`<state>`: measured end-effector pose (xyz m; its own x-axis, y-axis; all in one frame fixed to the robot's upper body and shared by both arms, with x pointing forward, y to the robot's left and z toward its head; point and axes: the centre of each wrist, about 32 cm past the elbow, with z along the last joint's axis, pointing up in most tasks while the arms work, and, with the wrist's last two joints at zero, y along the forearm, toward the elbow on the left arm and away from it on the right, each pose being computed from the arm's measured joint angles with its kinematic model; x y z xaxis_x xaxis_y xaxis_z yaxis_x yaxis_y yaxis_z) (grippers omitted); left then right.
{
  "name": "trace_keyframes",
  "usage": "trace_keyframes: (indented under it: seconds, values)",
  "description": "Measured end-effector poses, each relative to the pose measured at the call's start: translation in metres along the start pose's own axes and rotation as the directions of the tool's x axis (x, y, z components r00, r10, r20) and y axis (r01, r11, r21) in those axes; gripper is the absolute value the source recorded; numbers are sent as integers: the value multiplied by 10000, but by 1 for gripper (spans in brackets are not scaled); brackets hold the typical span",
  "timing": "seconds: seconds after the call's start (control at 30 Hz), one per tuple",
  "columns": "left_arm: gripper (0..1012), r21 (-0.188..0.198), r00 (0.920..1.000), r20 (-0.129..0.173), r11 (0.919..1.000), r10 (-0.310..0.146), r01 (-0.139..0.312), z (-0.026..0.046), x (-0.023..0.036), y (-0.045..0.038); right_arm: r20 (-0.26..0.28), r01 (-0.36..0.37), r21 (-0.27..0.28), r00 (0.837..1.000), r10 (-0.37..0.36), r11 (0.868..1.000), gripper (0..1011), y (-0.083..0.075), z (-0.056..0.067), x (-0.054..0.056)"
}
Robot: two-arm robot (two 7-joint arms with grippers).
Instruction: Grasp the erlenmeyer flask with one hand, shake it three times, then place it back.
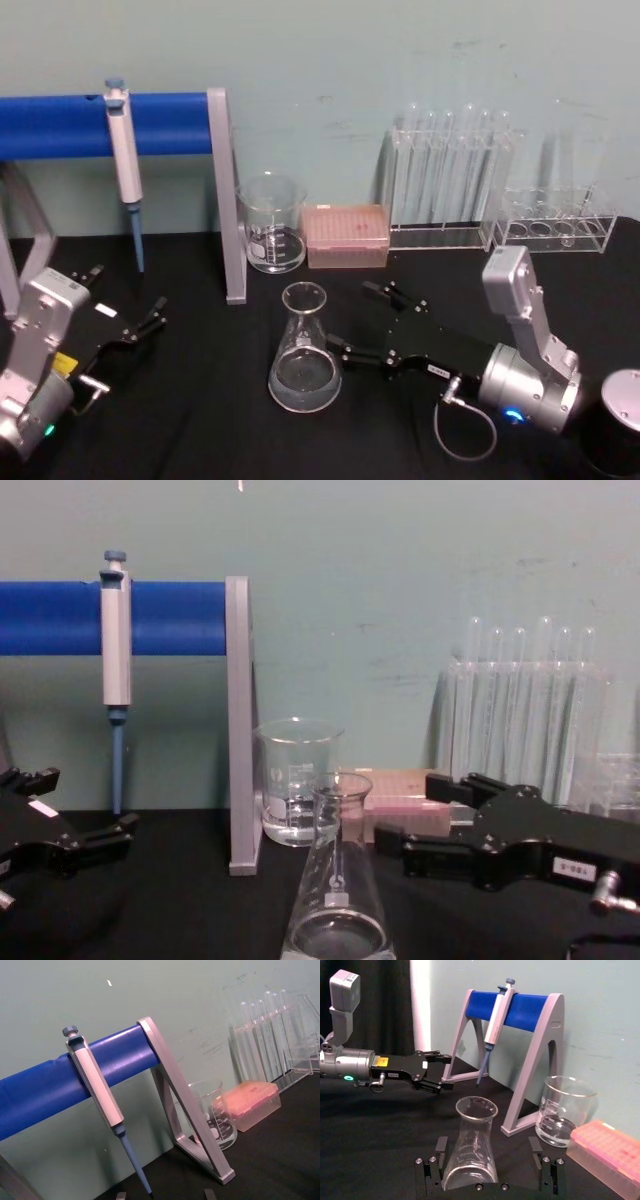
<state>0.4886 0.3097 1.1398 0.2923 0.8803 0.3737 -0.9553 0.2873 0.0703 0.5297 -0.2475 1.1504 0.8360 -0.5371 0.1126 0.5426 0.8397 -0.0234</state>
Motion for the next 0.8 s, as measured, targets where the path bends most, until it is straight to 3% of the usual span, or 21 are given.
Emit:
trace_keyframes:
  seconds: [0.8]
  values:
    - [1001, -1, 10000, 0, 10000, 0, 0, 0, 0, 0, -354, -869, -20, 9956, 868, 9962, 1000, 394, -105, 153]
